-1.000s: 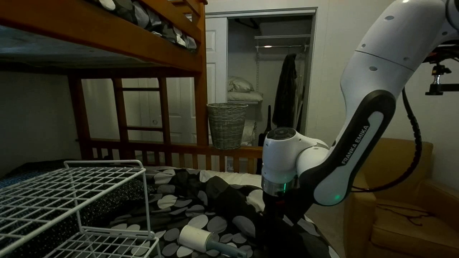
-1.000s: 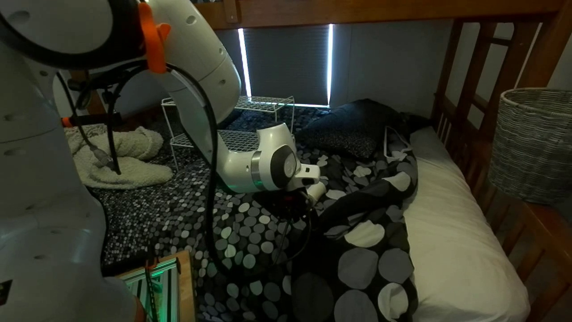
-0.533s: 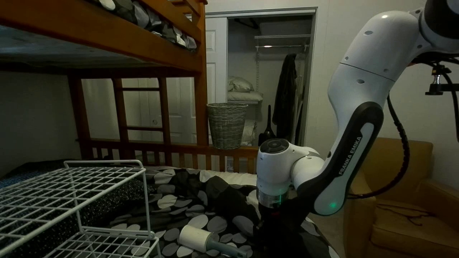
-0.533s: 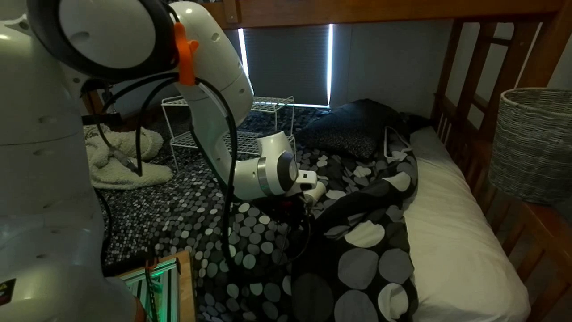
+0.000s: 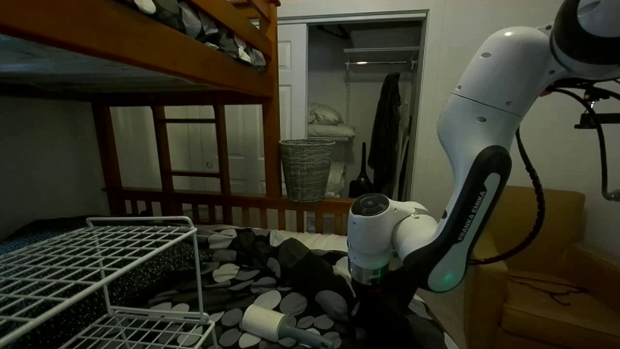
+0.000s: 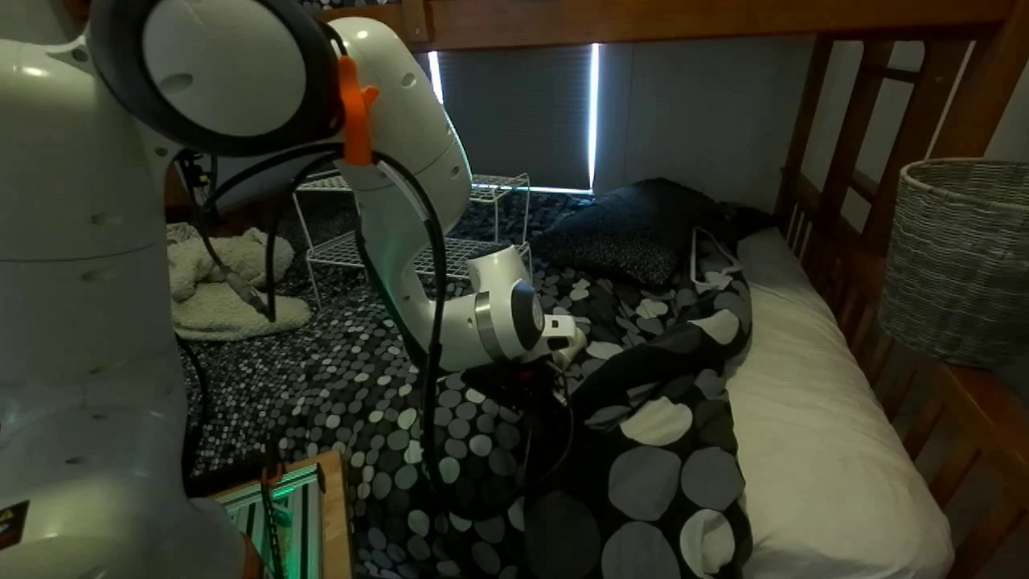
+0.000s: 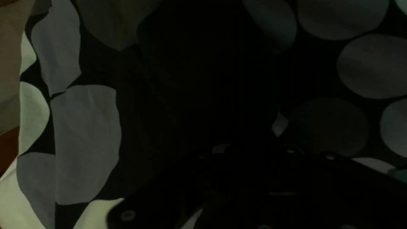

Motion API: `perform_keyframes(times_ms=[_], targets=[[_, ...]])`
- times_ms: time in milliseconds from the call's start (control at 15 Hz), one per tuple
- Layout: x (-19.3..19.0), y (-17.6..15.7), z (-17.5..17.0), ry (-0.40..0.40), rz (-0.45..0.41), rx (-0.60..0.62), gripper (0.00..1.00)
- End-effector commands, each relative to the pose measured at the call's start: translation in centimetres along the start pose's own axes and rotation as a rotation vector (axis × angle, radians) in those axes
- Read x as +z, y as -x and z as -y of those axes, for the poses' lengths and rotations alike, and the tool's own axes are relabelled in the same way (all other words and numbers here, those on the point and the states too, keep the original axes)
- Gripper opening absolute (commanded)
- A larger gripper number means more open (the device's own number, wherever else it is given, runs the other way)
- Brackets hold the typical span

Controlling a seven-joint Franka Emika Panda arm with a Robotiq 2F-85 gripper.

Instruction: Pull on the blanket

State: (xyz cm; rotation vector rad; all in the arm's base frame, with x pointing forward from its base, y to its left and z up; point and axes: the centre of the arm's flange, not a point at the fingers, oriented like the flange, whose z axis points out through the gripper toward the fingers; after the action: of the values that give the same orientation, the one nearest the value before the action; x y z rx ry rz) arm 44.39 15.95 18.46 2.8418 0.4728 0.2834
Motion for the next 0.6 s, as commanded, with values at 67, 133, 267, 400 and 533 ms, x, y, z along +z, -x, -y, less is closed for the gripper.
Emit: perform_keyframes(times_ms=[67, 133, 267, 400, 533], targets=[[-0.6, 0.1, -3.6, 0.082, -0.010, 0.016, 0.00], [-0.9, 0.3, -4.6, 0.101, -0.009, 0.025, 0.01], [-1.7, 0.7, -7.4, 0.126, -0.007, 0.049, 0.02], [-2.4, 1.2, -10.4, 0.156, -0.025, 0.097, 0.02], [-3.0, 1.7, -13.5, 0.169, -0.034, 0.154, 0.02]])
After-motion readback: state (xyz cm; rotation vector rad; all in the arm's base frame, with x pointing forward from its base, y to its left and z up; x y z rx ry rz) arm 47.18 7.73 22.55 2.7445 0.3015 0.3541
